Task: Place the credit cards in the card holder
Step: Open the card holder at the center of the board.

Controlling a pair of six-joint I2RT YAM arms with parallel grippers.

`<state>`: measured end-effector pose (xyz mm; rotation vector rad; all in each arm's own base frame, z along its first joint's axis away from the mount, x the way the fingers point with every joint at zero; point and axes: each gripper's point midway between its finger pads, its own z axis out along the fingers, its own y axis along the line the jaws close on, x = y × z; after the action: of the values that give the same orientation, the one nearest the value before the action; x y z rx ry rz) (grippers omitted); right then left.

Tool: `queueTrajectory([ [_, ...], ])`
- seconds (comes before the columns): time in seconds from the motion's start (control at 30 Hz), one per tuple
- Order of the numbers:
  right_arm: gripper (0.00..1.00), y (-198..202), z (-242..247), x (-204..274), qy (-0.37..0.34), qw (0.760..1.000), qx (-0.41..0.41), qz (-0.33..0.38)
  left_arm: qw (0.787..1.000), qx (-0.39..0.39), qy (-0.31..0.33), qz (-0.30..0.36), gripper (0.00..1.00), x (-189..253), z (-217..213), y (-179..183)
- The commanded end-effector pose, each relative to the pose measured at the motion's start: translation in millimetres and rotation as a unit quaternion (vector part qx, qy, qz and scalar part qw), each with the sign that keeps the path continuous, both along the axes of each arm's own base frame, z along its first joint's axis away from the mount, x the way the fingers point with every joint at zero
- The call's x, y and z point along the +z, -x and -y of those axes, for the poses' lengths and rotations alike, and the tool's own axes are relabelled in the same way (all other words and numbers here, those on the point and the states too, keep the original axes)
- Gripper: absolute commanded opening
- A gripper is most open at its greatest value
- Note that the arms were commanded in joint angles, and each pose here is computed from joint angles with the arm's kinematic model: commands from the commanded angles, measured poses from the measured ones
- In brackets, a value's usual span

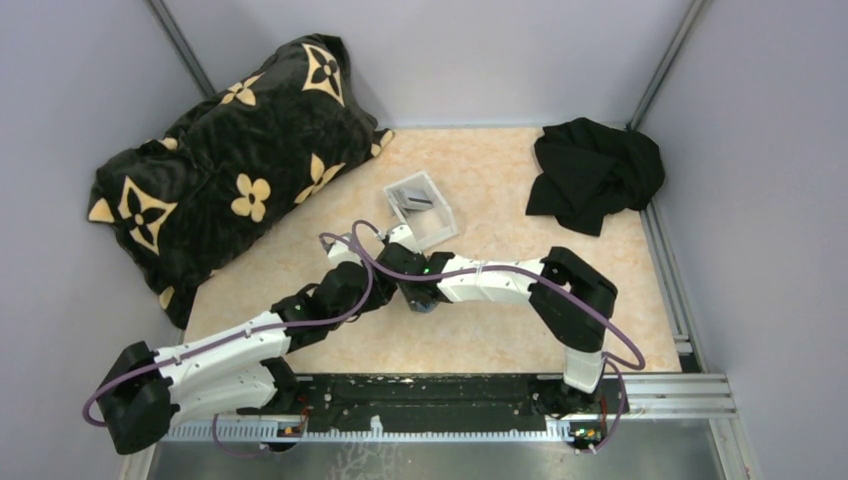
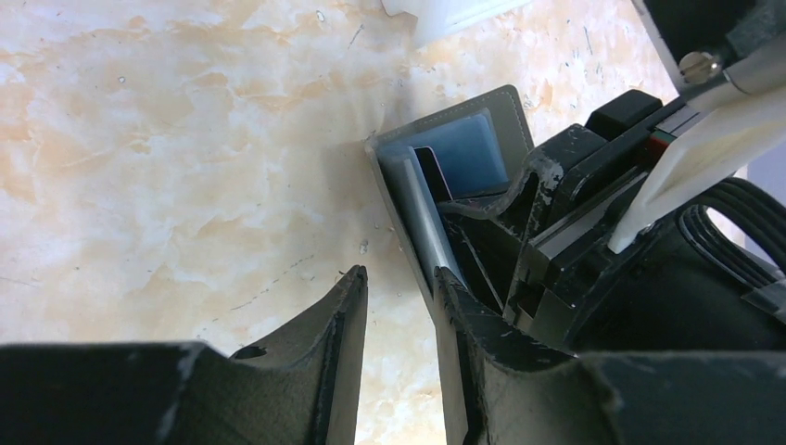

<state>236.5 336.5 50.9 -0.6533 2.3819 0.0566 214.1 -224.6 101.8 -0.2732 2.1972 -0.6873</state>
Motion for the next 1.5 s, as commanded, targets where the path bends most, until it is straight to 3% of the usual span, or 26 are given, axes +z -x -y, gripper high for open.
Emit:
queueTrajectory([
  [0.0, 0.0, 15.7, 9.5, -1.3, 0.015, 1.0, 0.014, -0.011, 1.0, 0.01, -0.001, 0.0, 0.4, -4.4, 0.2, -0.9],
  [1.0, 0.0, 27.3, -5.2, 17.3, -0.036, 0.999, 0.037, 0.001, 1.0, 0.0, 0.011, 0.014, 0.49, -10.7, 24.4, -16.7],
  [1.47, 0.0, 29.9, -9.1, 14.4, -0.046, 0.998, 0.043, -0.004, 0.998, -0.036, -0.02, -0.042, 0.5, -40.3, 35.5, -5.8],
])
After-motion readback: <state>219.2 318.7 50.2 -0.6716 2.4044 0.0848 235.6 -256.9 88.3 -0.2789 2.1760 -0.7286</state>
